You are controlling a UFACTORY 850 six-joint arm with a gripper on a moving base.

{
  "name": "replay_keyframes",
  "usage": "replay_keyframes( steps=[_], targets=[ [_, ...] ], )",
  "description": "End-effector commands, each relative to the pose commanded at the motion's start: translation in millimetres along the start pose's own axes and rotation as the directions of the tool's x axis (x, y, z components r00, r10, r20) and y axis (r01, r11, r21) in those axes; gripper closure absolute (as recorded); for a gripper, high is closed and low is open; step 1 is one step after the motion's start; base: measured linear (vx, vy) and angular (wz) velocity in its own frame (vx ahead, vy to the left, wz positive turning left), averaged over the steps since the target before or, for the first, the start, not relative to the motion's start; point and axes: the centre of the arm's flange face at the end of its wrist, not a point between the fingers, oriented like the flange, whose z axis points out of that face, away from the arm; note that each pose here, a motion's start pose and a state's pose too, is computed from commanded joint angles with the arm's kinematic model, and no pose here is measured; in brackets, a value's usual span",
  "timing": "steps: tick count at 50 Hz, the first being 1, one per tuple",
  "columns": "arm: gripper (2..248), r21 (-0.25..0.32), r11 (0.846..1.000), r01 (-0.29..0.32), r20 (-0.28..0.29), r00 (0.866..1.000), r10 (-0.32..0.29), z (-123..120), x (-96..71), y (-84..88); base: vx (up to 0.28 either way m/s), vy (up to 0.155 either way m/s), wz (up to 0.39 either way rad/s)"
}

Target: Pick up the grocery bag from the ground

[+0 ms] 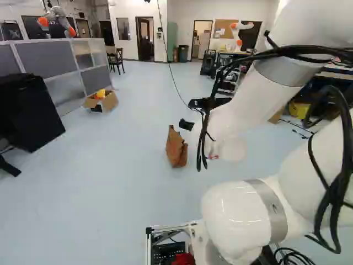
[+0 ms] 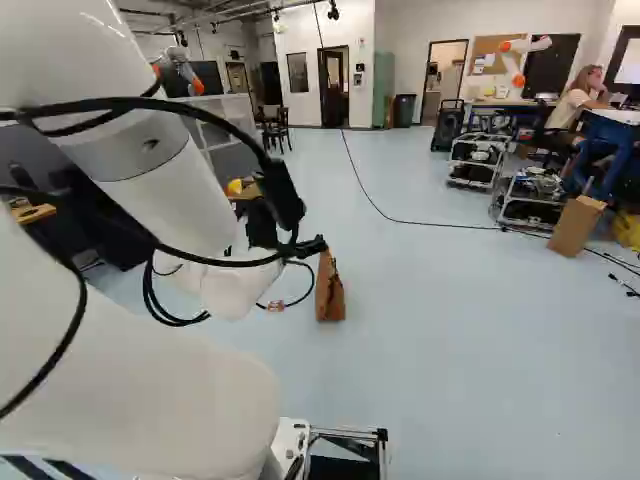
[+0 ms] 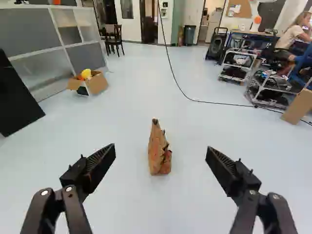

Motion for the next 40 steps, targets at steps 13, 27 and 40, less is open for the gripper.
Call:
replay_keyframes(
  steps=[13, 27, 40],
  targets=[
    [3, 0.0, 1.0, 0.0, 0.0, 1.0, 0.0, 0.0, 0.0, 0.0, 0.0, 0.0, 0.0],
    [3, 0.0, 1.0, 0.0, 0.0, 1.0, 0.0, 0.0, 0.0, 0.0, 0.0, 0.0, 0.0],
    [3, 0.0, 1.0, 0.0, 0.0, 1.0, 0.0, 0.0, 0.0, 0.0, 0.0, 0.0, 0.0]
  ],
)
